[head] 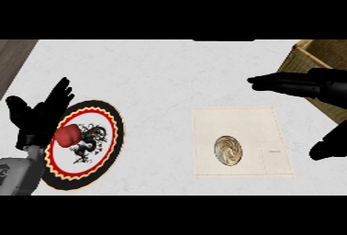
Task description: Pick the cupcake from the placemat and place it in the basket
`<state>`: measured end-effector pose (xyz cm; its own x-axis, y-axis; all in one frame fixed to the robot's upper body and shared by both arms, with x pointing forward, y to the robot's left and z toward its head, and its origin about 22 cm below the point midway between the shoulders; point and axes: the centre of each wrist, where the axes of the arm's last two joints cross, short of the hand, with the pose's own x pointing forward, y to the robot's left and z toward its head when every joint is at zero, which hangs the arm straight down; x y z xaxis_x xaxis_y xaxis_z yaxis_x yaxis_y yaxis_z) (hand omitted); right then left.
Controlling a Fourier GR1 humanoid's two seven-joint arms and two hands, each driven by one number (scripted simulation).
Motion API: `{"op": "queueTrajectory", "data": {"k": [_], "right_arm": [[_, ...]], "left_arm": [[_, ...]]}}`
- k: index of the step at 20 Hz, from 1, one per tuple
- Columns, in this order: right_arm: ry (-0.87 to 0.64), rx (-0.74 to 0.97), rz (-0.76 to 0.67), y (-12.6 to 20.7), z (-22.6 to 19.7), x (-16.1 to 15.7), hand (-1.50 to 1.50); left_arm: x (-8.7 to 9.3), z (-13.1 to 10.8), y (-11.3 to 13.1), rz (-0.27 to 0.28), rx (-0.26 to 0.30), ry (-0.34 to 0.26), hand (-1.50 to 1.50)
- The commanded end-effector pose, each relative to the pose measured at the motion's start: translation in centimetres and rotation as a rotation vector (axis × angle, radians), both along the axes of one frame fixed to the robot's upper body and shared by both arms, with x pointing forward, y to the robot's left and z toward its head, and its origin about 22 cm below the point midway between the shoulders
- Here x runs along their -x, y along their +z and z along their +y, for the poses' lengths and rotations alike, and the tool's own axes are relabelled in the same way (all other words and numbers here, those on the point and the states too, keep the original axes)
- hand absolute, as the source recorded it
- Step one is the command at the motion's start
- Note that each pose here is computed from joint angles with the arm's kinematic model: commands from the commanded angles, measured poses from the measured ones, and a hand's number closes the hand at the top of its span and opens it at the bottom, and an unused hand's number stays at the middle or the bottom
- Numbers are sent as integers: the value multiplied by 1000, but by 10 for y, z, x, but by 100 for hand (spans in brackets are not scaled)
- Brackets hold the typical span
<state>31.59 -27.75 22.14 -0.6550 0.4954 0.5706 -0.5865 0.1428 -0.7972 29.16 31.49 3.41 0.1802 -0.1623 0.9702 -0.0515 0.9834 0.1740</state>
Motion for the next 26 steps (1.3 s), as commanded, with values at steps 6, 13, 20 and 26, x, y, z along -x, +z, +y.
{"op": "queueTrajectory", "data": {"k": [6, 13, 20, 26], "right_arm": [[30, -109, -4, -95, 28, -4, -150], [32, -157, 50, -136, 53, -8, -150], [49, 24, 54, -179, 61, -7, -150], [62, 61, 46, -192, 41, -21, -150]], "left_arm": [[4, -6, 4, 12, 9, 0, 0], [-6, -3, 7, 0, 13, -8, 0], [2, 11, -1, 2, -9, 19, 0], [-3, 8, -17, -3, -2, 20, 0]]}}
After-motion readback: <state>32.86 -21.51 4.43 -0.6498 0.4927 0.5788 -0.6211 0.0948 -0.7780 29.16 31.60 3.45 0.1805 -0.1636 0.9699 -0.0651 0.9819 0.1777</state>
